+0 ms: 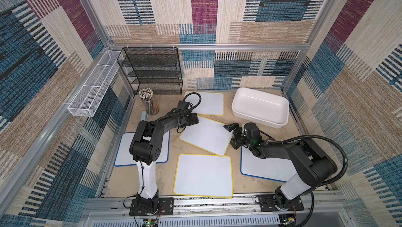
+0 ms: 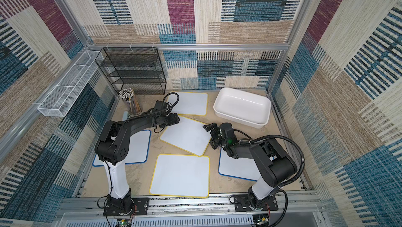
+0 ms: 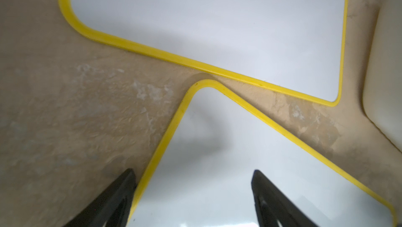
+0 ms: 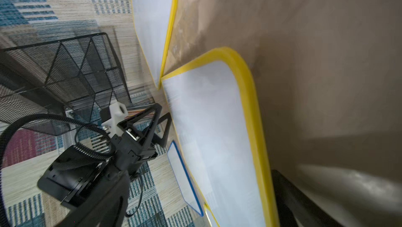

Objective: Put the whiteboard into the storage box
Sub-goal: Pick up the whiteboard at the center of the board.

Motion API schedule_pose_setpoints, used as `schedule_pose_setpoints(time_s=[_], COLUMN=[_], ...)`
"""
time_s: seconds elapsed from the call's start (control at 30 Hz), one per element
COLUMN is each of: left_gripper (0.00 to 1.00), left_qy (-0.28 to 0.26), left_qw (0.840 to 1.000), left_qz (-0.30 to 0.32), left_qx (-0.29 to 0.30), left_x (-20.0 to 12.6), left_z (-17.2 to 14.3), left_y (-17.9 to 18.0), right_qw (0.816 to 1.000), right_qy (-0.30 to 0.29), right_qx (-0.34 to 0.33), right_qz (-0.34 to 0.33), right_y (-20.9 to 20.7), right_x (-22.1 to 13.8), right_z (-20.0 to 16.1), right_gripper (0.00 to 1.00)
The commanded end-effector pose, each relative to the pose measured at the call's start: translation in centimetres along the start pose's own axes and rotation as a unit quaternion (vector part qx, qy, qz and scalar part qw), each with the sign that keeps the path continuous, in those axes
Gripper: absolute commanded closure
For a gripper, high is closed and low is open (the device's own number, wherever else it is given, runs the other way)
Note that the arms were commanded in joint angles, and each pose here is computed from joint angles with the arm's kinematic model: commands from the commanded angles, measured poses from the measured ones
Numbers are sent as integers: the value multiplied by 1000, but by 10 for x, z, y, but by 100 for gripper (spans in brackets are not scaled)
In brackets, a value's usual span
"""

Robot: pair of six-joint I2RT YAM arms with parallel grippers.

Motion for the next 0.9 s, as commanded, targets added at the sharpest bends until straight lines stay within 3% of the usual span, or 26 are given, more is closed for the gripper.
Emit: schedule_pose_setpoints(time_s=[0.0, 0.33, 0.87], left_gripper=[14, 14, 14], left_qy=[232, 231, 227], left_qw=[970, 970, 971], left_qz=[21, 26, 30], left_qx=[-70, -69, -69], left_x=[-5, -6, -7], left_z=[-105, -105, -102], left_y=[16, 17, 20], right_qw=[996, 995, 989], right_qy=[25, 0, -25], right_qx=[-11, -45, -140], right_qz=[81, 87, 30], right_y=[35, 41, 31], right_x=[-6, -18, -32], right_z=[-10, -7, -6], right_gripper=[0, 5, 63])
Point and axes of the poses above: each gripper's point midway between its finger pads, its own x axis out along the fingers, its own y axis along the line the jaws close on, z = x × y, the point moved 3 cm from there along -x, back along the fingers, and after that the axes turned 5 degrees about x, right-handed, at the moved point
